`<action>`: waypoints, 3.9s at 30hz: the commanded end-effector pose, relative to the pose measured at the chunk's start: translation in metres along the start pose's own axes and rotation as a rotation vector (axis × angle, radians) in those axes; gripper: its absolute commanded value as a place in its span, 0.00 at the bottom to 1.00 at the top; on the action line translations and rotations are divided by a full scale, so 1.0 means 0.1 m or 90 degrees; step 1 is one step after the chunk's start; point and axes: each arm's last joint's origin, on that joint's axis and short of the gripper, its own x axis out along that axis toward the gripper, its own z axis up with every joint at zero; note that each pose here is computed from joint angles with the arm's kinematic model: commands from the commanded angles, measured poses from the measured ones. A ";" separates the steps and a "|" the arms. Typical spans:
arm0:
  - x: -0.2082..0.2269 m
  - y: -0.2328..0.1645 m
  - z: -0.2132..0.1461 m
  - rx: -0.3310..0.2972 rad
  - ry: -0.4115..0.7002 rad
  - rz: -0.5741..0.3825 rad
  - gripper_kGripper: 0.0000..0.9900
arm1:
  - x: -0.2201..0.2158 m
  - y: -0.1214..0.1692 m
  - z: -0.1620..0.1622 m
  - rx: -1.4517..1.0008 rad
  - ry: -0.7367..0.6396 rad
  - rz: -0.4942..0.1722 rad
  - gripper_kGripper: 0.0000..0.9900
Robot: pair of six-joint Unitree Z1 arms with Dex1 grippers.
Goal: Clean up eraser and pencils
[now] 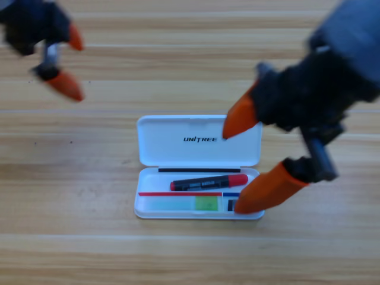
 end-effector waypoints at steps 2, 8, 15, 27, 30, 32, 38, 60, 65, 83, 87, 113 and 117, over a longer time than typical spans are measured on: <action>0.77 0.40 0.24 0.023 0.019 -0.054 0.81 | -0.50 0.37 -0.16 -0.014 -0.100 -0.024 0.98; 1.27 0.55 0.43 0.037 0.000 -0.099 0.52 | -0.65 0.50 -0.24 -0.011 -0.122 -0.021 0.99; 1.56 0.57 0.57 0.051 0.000 -0.116 0.35 | -0.70 0.56 -0.32 -0.012 -0.125 -0.022 0.99; 1.68 0.67 0.61 0.019 -0.023 -0.123 0.00 | -0.67 0.54 -0.29 -0.007 -0.131 -0.010 0.99; 1.74 0.78 0.50 -0.008 -0.046 -0.143 0.00 | -0.65 0.54 -0.29 -0.006 -0.130 -0.009 0.99; 1.81 0.85 0.40 -0.029 -0.061 -0.163 0.00 | -0.65 0.54 -0.30 -0.005 -0.129 -0.009 0.99; 2.03 1.01 0.12 -0.075 -0.103 -0.215 0.00 | -0.67 0.57 -0.33 -0.006 -0.131 -0.009 0.99; 2.69 0.80 -0.16 -0.096 -0.155 -0.401 0.00 | -0.65 0.55 -0.32 -0.002 -0.131 -0.006 0.99; 2.54 0.65 -0.05 -0.076 -0.151 -0.425 0.00 | -0.62 0.54 -0.32 0.000 -0.128 -0.004 0.99; 2.12 0.23 0.34 -0.006 -0.157 -0.454 0.00 | -0.61 0.53 -0.31 0.002 -0.129 -0.004 0.99; 2.17 0.12 0.38 0.005 -0.151 -0.464 0.00 | -0.60 0.53 -0.31 0.003 -0.128 -0.003 0.99; 2.30 -0.45 0.26 0.052 -0.080 -0.391 0.00 | -0.54 0.49 -0.30 0.006 -0.121 0.003 0.99; 2.29 -0.47 0.22 0.053 -0.067 -0.361 0.00 | -0.54 0.49 -0.30 0.006 -0.121 0.003 0.99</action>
